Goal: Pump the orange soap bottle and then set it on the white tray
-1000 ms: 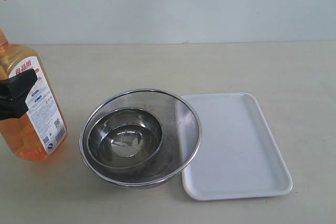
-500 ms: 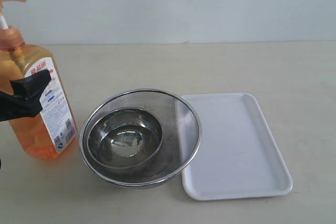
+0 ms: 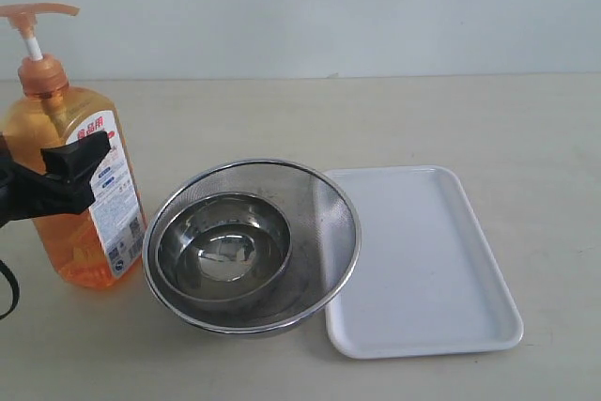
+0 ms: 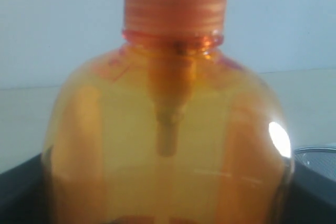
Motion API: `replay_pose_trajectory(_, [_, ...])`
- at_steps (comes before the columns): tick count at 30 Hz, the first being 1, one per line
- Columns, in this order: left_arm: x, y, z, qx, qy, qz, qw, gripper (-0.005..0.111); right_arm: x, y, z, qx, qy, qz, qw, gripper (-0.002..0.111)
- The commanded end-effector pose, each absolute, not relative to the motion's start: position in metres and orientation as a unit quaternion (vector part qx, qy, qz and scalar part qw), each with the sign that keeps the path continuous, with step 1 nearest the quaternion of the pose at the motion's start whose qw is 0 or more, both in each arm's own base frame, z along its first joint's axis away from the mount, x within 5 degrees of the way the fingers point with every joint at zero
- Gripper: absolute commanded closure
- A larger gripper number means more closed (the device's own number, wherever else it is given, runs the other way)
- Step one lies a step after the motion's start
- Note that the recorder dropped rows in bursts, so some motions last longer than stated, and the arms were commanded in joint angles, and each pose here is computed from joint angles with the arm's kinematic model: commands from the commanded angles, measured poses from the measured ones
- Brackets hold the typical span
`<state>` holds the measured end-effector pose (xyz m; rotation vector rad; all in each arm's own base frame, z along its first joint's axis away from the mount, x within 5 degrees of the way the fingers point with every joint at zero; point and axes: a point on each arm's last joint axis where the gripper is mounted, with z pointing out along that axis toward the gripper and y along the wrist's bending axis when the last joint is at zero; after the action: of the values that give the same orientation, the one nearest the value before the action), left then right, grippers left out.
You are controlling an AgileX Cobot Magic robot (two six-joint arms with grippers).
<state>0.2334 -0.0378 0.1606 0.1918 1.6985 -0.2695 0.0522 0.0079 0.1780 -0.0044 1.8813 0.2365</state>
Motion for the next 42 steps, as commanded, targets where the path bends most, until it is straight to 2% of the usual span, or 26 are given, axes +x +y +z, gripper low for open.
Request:
replay_pose_trajectory(1, [0.237,-0.039,0.173,0.084,0.709,-0.127,0.689,0.077,0.052,0.008,0.179,-0.003,0.802,0.101,0.589,0.106])
replay_pose_trajectory(2, [0.236,-0.041,0.173,0.092,0.708,-0.131,0.688,0.064,0.052,0.008,0.179,-0.003,0.802,0.101,0.589,0.106])
replay_pose_trajectory(4, [0.235,-0.043,0.173,0.103,0.707,-0.136,0.686,0.051,0.052,0.008,0.179,-0.003,0.802,0.101,0.589,0.106])
replay_pose_trajectory(7, [0.235,-0.043,0.173,0.105,0.707,-0.137,0.686,0.043,0.052,0.008,0.179,-0.003,0.802,0.101,0.589,0.106])
replay_pose_trajectory(16, [0.235,-0.042,0.166,0.107,0.734,-0.129,0.658,0.042,0.052,0.008,0.179,-0.003,0.803,0.100,0.587,0.106])
replay_pose_trajectory(22, [0.235,-0.042,0.166,0.086,0.737,-0.146,0.654,0.028,0.052,0.008,0.179,-0.003,0.803,0.100,0.587,0.106])
replay_pose_trajectory(42, [0.224,-0.040,0.153,0.085,0.771,-0.138,0.616,0.028,0.052,0.008,0.179,-0.003,0.803,0.100,0.587,0.106])
